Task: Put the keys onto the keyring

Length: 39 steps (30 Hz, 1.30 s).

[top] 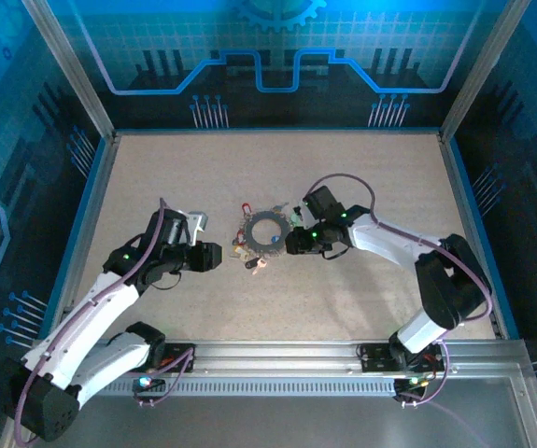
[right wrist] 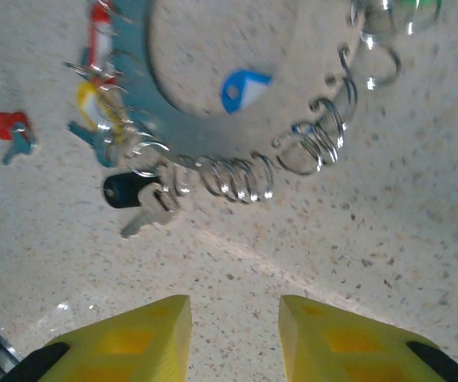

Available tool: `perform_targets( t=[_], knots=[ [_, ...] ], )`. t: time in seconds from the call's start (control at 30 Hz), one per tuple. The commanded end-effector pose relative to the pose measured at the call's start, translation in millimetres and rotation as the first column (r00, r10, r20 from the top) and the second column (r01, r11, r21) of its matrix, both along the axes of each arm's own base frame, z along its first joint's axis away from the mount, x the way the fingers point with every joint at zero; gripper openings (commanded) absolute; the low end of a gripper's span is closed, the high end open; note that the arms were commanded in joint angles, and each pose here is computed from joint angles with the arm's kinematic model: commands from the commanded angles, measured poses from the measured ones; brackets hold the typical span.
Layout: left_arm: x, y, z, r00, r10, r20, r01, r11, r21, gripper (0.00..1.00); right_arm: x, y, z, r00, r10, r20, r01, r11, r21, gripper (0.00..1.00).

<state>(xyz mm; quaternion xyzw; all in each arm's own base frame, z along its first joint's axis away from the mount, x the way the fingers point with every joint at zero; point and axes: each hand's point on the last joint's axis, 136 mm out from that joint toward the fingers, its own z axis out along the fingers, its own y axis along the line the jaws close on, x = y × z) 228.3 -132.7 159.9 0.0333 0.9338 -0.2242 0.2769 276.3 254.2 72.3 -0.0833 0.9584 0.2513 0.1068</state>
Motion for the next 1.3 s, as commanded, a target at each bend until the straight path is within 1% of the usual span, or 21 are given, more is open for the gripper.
perform_targets(
  t=[0.0,0.07,0.2,0.4,0.53,1.1,1.27],
  knots=[
    [-1,5,-5,1.000,0.022,-0.013,-0.022,1.000,0.015,0.48,-4,18,-9,0.997,-0.032,-0.067,0.037,0.997,0.070,0.34],
    [0,5,-6,1.000,0.018,-0.014,-0.017,1.000,0.020,0.48,1,18,-14,0.996,-0.062,-0.060,0.067,0.995,0.076,0.33],
    [0,5,-9,1.000,0.015,-0.026,-0.015,1.000,0.025,0.48,11,19,-22,0.992,-0.104,-0.067,0.112,0.984,0.136,0.33],
    [1,4,-9,1.000,0.012,-0.029,-0.011,1.000,0.026,0.47,15,15,-37,0.989,-0.122,-0.079,0.130,0.986,0.106,0.29],
    [1,3,-10,0.999,0.009,-0.033,-0.008,1.000,0.025,0.48,17,9,-43,0.986,-0.148,-0.078,0.155,0.983,0.094,0.29],
    [0,3,-9,1.000,0.004,-0.030,-0.004,1.000,0.024,0.48,25,14,-53,0.987,-0.146,-0.073,0.154,0.981,0.121,0.27],
    [0,3,-9,0.999,0.004,-0.033,-0.003,1.000,0.023,0.48,27,14,-56,0.984,-0.156,-0.084,0.166,0.979,0.122,0.24]
  ],
)
